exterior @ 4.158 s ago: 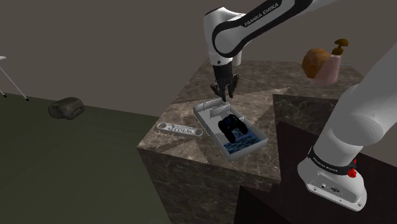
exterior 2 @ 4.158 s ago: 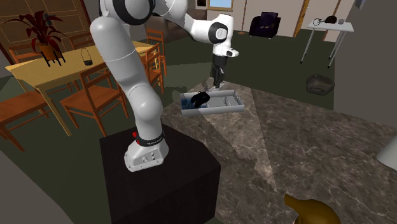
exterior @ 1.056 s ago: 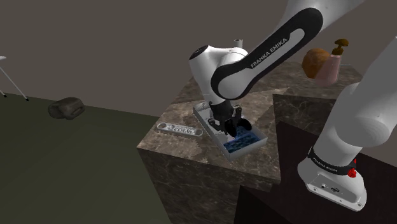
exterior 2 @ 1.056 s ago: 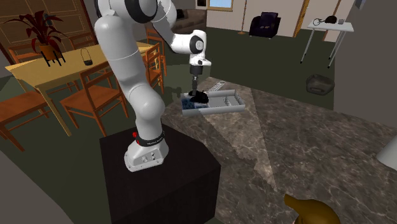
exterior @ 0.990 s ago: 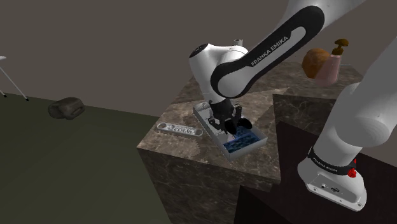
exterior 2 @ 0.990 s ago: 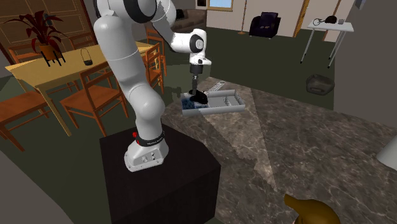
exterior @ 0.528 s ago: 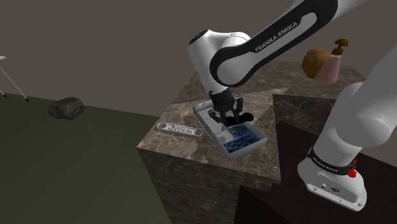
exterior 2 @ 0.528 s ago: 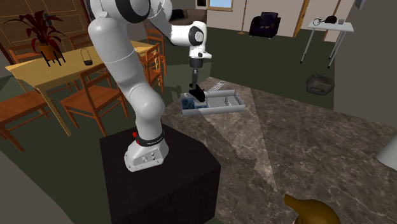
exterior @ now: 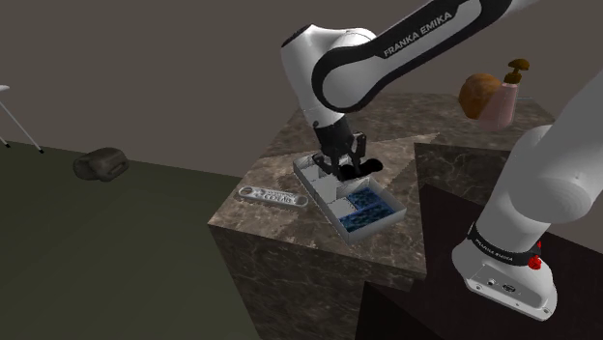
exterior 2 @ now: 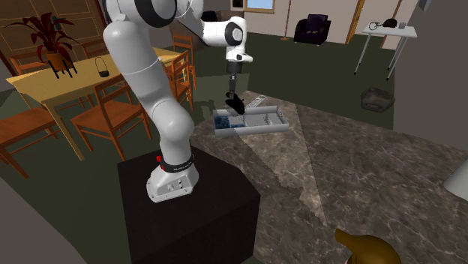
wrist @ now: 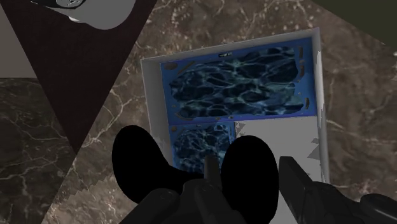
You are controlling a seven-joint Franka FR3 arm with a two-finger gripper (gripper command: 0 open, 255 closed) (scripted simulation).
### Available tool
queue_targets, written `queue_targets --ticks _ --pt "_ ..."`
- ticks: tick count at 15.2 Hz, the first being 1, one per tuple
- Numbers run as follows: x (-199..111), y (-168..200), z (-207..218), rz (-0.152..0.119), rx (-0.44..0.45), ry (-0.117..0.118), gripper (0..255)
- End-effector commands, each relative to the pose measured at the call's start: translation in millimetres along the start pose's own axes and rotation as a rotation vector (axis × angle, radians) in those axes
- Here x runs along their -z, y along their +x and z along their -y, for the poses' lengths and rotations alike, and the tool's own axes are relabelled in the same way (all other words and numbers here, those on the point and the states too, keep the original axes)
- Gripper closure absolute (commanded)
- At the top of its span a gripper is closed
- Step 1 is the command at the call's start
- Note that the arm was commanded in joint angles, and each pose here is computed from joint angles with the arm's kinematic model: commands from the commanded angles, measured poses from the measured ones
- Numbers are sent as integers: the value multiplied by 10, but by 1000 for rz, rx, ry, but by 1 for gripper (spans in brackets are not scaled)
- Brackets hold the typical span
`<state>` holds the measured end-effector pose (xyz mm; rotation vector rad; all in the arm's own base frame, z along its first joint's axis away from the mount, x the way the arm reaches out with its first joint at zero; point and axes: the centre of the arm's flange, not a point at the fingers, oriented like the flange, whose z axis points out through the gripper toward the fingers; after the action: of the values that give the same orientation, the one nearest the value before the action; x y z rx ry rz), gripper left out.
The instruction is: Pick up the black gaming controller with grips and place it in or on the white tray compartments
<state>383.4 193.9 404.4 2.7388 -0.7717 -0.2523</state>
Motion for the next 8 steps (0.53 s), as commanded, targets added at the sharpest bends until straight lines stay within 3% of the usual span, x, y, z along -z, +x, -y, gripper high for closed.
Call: queue_targets --ticks 1,3,8 --pt "5 247 45 0 0 0 255" --pt "21 565 105 0 0 0 255" --pt "-229 589 188 0 0 0 255"
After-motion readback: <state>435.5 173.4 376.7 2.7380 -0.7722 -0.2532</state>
